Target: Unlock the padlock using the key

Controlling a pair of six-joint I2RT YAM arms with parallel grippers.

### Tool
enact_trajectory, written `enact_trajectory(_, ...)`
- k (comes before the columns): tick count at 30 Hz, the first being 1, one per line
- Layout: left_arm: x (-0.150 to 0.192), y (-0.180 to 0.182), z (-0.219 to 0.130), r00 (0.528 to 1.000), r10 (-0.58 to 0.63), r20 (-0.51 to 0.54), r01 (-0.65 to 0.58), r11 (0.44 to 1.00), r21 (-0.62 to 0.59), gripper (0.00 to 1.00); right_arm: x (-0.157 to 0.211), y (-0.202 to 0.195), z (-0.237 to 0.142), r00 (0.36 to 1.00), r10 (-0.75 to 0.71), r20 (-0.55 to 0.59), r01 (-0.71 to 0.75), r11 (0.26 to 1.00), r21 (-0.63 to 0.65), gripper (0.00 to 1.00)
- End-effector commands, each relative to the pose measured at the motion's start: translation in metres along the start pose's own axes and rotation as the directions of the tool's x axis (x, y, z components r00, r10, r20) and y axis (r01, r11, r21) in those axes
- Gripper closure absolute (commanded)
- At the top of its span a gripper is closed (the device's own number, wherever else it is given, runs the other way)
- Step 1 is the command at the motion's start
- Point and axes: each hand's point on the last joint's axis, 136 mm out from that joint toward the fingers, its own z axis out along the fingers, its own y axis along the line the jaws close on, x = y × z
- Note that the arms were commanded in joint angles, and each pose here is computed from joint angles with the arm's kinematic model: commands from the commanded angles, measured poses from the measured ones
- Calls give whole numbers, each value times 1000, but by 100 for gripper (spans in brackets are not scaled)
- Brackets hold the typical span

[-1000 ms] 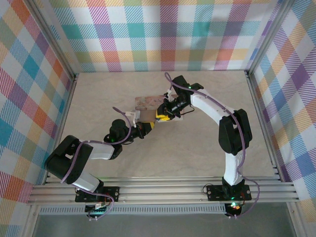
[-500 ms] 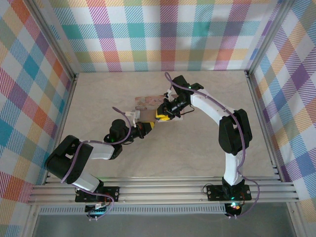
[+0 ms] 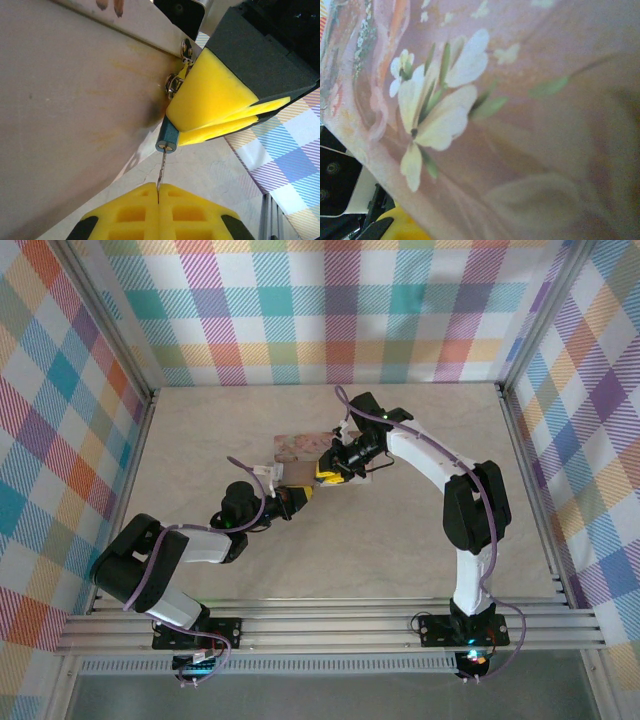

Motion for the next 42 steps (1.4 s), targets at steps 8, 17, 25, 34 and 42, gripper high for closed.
enact_trajectory(8,-11,-16,1,998,46,37,-49,997,64,100,5,18,-10,1000,-18,-10,17,997,-71,100)
enact_trajectory(17,-11,-19,3,998,54,35,-56,996,74,100,6,19,-10,1000,-14,-15,13,997,-74,100)
enact_trajectory(25,-5,-16,2,998,55,21,-56,996,63,100,6,20,-12,1000,-17,-13,16,997,-75,100)
enact_trajectory(34,-3,-18,2,998,60,19,-61,996,67,100,6,20,-12,1000,-11,-18,10,997,-75,100)
enact_trajectory(42,4,-18,1,998,55,15,-56,997,58,100,6,21,-13,1000,-12,-16,11,997,-75,100)
